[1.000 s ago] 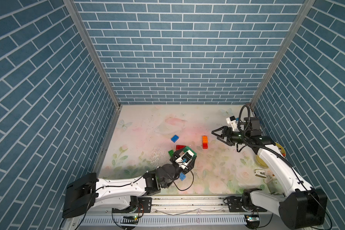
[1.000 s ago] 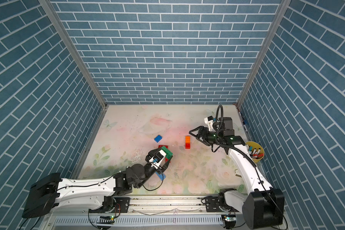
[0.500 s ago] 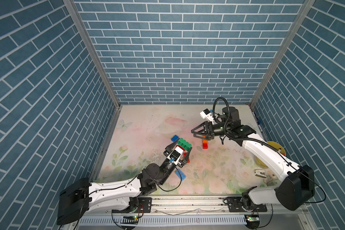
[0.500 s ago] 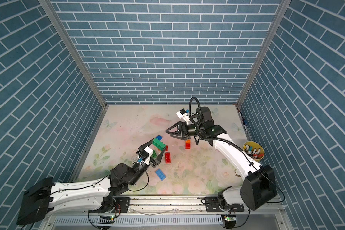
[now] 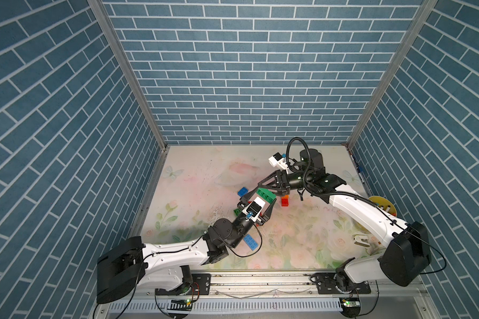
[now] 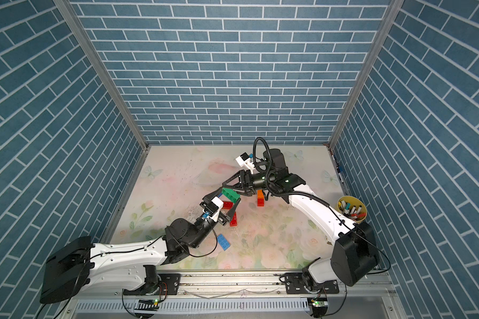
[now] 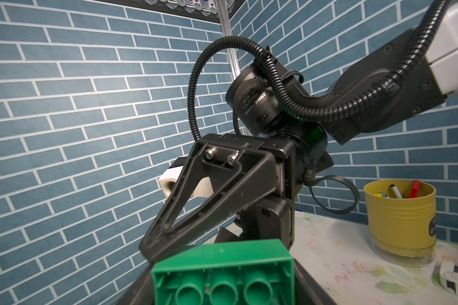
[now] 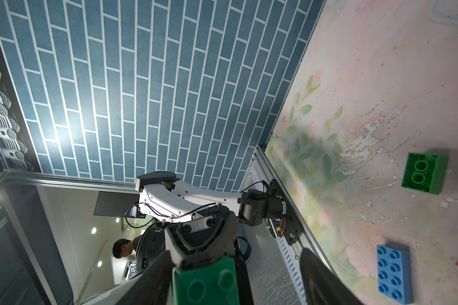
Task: Assemble a rectangle with lego
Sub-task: Pick up the lego brick from the center of the board.
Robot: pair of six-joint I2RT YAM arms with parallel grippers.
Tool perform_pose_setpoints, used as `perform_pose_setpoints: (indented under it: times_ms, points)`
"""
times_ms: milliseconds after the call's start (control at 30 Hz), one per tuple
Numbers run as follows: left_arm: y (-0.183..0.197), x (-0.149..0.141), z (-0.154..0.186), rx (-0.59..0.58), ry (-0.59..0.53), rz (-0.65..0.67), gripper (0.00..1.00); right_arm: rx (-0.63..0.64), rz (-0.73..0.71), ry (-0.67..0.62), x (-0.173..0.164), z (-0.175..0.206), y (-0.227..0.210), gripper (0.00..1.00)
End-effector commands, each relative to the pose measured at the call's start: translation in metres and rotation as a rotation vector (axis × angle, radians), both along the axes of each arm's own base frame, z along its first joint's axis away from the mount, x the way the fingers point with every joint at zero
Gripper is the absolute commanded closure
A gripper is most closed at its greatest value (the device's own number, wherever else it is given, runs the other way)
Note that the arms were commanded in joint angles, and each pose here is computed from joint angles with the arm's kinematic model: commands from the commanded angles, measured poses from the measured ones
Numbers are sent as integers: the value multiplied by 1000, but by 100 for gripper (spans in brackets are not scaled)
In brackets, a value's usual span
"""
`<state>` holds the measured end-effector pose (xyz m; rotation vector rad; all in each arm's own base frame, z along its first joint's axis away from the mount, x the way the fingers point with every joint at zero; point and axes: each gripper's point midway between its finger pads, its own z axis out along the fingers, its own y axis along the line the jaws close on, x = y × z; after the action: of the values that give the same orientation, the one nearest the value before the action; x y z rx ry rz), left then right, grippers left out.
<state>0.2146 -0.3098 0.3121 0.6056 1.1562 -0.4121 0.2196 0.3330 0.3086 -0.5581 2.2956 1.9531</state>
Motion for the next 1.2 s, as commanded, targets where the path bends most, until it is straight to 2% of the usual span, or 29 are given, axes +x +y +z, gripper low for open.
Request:
perform_pose_setpoints:
  times_ms: [0,100,167,533,600,733,800,867,933,1033,1100,1167]
  points:
    - [-1,2,15,-48,-28,-8,53,41,6,-30,-5,20,-1,32]
    - [-1,6,12,-51,-23,0,53,41,8,-28,-6,20,-1,42]
    - [1,11,22,-82,-26,9,53,37,6,-24,-6,19,-1,46]
    - [14,30,23,-132,0,31,53,40,5,-30,-8,21,-3,46]
    - [10,30,21,-126,5,15,53,38,3,-28,-8,21,-3,50]
    - [3,31,16,-123,24,-5,51,33,-5,-28,-6,19,-2,65]
    - [1,32,14,-121,29,-9,49,28,-11,-24,-4,18,-3,68]
    - [0,33,13,-117,34,-8,43,24,-17,-24,-3,17,-3,71]
    - [1,34,12,-122,39,3,26,19,-24,-22,-1,16,-3,71]
    - [7,36,9,-126,50,29,13,-8,-51,-25,4,14,-7,72]
    - [12,36,6,-122,64,44,0,-43,-85,-29,10,10,-13,72]
    - [17,35,3,-104,80,53,0,-76,-131,-38,18,9,-23,72]
